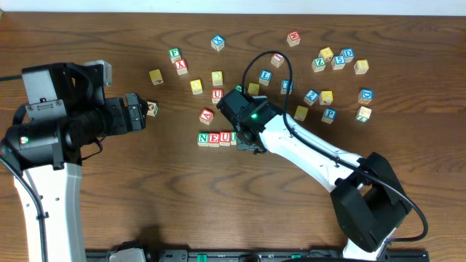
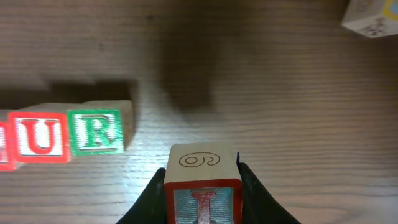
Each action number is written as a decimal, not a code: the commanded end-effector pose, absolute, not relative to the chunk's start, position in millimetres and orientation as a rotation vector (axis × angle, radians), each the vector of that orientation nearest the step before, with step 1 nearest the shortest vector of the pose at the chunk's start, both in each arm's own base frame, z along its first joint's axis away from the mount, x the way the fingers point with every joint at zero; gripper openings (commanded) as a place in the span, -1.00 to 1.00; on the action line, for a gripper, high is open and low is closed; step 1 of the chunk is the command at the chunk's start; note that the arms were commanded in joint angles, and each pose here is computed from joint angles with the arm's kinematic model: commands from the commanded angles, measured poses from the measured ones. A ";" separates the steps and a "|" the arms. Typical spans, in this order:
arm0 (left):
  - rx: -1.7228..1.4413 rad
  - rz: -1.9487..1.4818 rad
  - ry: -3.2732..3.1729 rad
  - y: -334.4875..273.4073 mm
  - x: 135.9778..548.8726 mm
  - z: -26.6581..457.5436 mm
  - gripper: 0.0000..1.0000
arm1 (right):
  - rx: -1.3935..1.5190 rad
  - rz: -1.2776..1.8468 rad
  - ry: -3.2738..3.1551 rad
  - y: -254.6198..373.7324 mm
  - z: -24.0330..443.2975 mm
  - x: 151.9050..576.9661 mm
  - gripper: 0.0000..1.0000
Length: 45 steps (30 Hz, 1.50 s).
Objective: Spell out NEURIPS
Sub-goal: 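Lower the held I block onto the table right of R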
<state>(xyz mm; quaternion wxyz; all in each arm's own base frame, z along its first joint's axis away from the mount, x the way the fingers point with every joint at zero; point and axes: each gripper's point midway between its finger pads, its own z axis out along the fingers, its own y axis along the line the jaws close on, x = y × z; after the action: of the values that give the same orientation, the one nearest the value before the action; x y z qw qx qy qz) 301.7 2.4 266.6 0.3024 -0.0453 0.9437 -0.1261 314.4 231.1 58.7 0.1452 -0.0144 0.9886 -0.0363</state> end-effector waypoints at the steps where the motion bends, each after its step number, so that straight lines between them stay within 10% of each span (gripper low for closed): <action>1: -0.105 -0.332 2.482 2.5 301.9 274.0 0.90 | 0.028 -0.043 2.842 237.1 62.8 313.9 -0.97; 45: -0.105 -0.332 2.482 2.5 301.9 274.0 0.90 | 0.066 0.028 2.845 228.5 42.7 332.7 -0.98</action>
<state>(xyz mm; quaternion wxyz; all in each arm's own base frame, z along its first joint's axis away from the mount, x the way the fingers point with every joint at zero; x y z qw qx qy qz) 301.7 2.4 266.6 0.3024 -0.0453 0.9437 -0.1261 333.4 230.8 48.5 0.1514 0.0291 0.9879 0.0165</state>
